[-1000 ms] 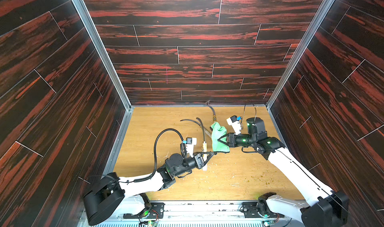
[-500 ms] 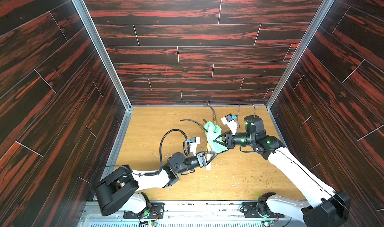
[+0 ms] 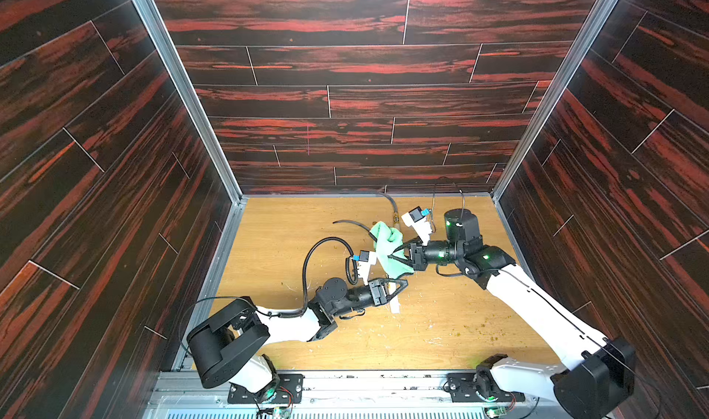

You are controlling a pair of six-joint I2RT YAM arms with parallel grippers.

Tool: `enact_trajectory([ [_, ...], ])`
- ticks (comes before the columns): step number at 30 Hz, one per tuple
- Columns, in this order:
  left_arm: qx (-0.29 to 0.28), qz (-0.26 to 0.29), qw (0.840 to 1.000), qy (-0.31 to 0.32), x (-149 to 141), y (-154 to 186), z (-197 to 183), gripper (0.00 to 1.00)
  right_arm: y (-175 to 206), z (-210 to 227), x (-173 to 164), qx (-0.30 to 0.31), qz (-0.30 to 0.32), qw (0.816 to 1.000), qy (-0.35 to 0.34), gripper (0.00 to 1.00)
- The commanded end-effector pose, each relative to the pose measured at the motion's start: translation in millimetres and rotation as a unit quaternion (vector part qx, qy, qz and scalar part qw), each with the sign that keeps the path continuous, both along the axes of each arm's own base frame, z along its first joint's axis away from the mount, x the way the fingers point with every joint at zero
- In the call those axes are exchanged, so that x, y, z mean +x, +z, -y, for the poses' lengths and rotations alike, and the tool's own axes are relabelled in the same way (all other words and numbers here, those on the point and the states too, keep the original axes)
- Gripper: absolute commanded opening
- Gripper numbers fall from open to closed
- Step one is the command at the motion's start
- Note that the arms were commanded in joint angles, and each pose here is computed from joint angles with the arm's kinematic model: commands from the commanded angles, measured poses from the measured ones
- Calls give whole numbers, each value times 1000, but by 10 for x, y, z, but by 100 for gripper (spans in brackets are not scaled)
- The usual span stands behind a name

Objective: Wipe small sickles with rags
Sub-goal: Wipe the small sickle.

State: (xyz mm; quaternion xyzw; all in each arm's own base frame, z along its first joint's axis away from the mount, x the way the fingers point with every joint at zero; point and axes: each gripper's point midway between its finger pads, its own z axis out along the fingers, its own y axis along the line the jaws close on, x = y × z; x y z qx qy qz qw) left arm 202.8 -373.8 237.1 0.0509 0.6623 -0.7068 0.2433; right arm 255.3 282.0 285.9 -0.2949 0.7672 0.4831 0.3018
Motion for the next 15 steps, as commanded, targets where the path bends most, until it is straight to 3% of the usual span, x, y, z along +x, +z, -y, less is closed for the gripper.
enact_trajectory([
  [1,-48,81,994,-60,-356,501,67,0,43,-89,155,1,17,1000,-7,0],
  [15,-26,101,992,-72,-512,504,10,0,15,-129,634,0,12,999,-34,0],
])
